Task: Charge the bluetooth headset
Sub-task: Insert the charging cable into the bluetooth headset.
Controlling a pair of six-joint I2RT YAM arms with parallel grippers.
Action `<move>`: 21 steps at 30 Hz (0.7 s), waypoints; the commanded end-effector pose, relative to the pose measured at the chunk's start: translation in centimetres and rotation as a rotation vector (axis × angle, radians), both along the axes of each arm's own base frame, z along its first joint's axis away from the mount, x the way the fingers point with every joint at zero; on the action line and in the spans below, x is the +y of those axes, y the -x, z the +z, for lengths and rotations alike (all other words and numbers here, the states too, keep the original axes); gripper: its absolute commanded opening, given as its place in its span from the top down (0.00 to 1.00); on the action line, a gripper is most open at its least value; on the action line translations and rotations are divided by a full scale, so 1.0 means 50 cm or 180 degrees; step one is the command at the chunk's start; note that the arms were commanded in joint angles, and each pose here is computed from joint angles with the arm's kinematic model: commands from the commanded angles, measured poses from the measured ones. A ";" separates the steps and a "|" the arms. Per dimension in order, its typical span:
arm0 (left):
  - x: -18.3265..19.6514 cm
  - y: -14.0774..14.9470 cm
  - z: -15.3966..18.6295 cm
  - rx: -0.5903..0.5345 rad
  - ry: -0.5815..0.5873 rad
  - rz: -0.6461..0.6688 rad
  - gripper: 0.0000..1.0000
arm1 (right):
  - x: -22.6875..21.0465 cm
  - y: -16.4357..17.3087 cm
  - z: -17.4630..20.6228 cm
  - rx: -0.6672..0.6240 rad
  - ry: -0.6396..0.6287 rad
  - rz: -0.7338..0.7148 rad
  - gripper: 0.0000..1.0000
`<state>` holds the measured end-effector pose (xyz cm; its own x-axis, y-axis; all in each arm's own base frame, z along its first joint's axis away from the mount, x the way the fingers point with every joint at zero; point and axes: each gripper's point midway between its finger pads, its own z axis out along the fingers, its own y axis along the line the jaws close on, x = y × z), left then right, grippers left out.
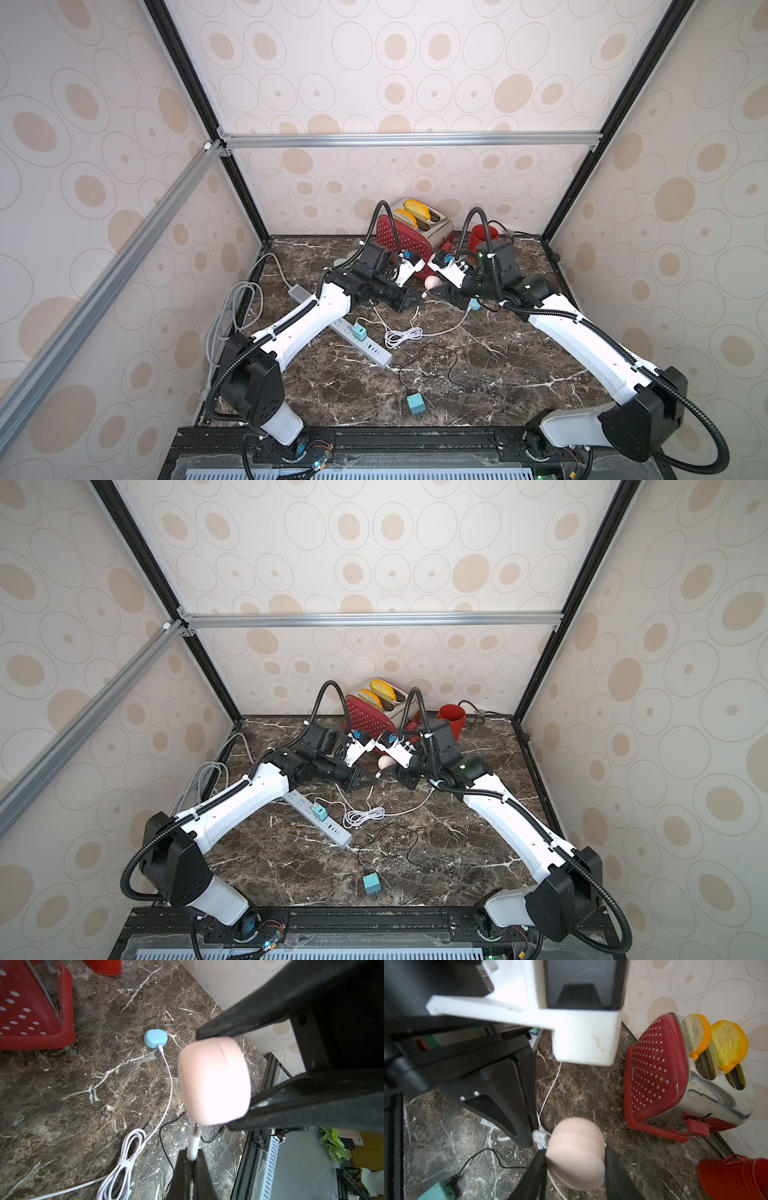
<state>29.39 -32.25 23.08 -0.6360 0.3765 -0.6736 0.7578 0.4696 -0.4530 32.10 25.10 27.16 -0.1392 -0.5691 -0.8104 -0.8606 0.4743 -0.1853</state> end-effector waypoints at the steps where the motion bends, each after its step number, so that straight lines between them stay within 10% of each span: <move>1: -0.012 -0.003 0.041 -0.0147 0.0111 -0.0068 1.00 | 0.005 -0.014 0.021 -0.0147 -0.0018 -0.0080 0.81; 21: -0.009 -0.009 0.030 -0.0136 0.0019 -0.0031 1.00 | 0.024 0.020 0.016 0.0059 -0.0060 0.0204 0.81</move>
